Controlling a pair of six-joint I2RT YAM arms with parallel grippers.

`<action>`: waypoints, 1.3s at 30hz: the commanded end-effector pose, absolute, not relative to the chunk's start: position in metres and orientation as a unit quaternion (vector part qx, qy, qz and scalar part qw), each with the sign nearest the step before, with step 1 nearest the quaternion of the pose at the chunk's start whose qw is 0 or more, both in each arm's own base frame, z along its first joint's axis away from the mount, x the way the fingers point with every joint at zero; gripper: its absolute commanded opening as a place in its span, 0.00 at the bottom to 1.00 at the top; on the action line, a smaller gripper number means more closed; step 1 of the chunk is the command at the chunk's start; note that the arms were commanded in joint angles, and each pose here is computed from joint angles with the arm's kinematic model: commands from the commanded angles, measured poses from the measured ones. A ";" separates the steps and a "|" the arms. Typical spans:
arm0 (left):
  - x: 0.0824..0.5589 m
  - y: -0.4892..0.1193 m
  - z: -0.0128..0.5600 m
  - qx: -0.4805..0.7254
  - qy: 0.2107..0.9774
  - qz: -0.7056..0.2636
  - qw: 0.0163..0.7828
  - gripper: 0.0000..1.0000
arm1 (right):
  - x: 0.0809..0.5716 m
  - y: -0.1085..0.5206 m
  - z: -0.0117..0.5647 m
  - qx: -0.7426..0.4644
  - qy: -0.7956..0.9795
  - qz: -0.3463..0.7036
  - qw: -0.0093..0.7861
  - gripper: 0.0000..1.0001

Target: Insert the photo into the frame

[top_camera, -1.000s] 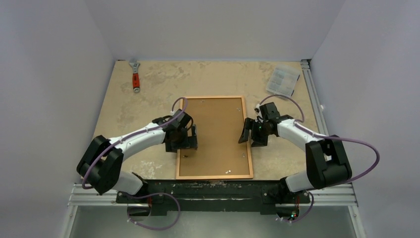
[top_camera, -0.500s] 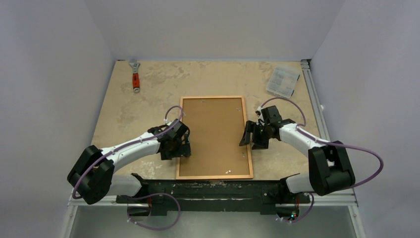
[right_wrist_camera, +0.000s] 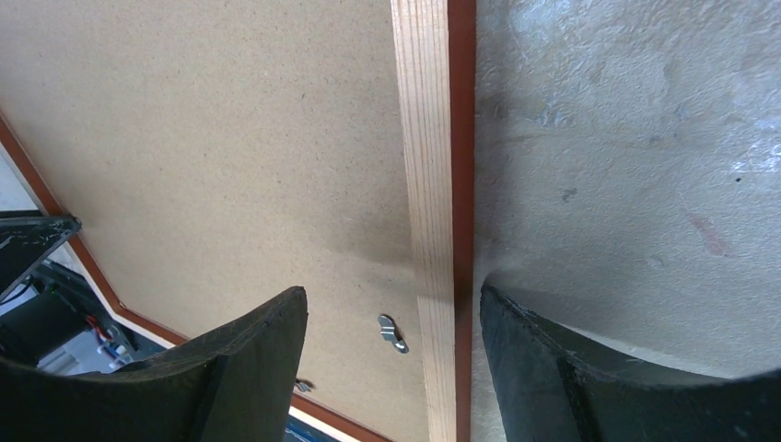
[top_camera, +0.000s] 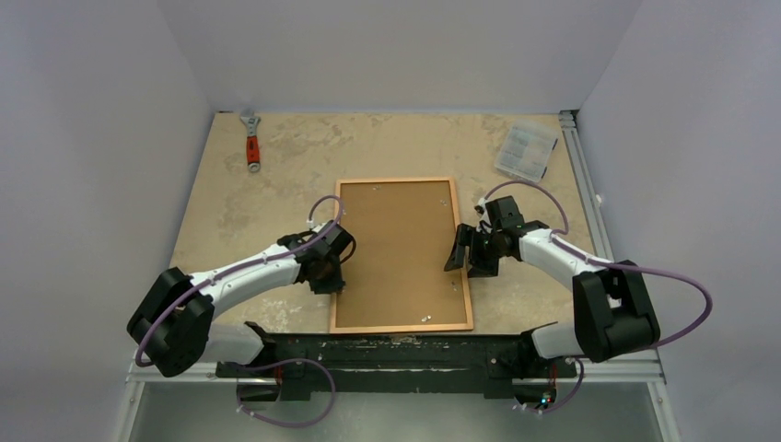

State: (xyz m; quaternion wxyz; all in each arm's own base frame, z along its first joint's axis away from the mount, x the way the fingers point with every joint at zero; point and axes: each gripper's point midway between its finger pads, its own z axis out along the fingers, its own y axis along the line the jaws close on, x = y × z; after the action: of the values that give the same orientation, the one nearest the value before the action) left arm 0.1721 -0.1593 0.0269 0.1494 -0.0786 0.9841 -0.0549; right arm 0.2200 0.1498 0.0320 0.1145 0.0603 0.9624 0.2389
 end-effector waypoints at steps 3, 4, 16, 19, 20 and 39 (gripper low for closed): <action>0.166 -0.152 0.021 -0.074 0.985 -0.038 0.148 0.03 | 0.203 0.141 0.009 0.058 0.972 0.212 0.083 0.68; 0.167 -0.152 0.021 -0.074 0.985 -0.038 0.149 0.00 | 0.203 0.141 0.009 0.058 0.972 0.211 0.083 0.68; 0.173 -0.159 0.030 -0.085 0.982 -0.058 0.161 0.25 | 0.197 0.140 0.016 0.053 0.973 0.205 0.087 0.67; 0.176 -0.164 0.038 -0.092 0.978 -0.083 0.169 0.69 | 0.193 0.145 0.016 0.040 0.975 0.201 0.081 0.67; 0.177 -0.165 0.039 -0.095 0.977 -0.091 0.169 0.78 | 0.191 0.147 0.015 0.036 0.976 0.201 0.079 0.66; 0.178 -0.147 0.029 -0.145 0.969 -0.124 0.157 0.95 | 0.179 0.168 0.016 -0.083 0.990 0.052 0.102 0.60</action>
State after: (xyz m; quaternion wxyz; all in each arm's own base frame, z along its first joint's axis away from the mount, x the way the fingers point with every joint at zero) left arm 0.1757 -0.1427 0.0308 0.1576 -0.1449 0.9703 -0.1128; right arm 0.1931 0.1867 0.0250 0.1242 -0.0737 0.9823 0.1191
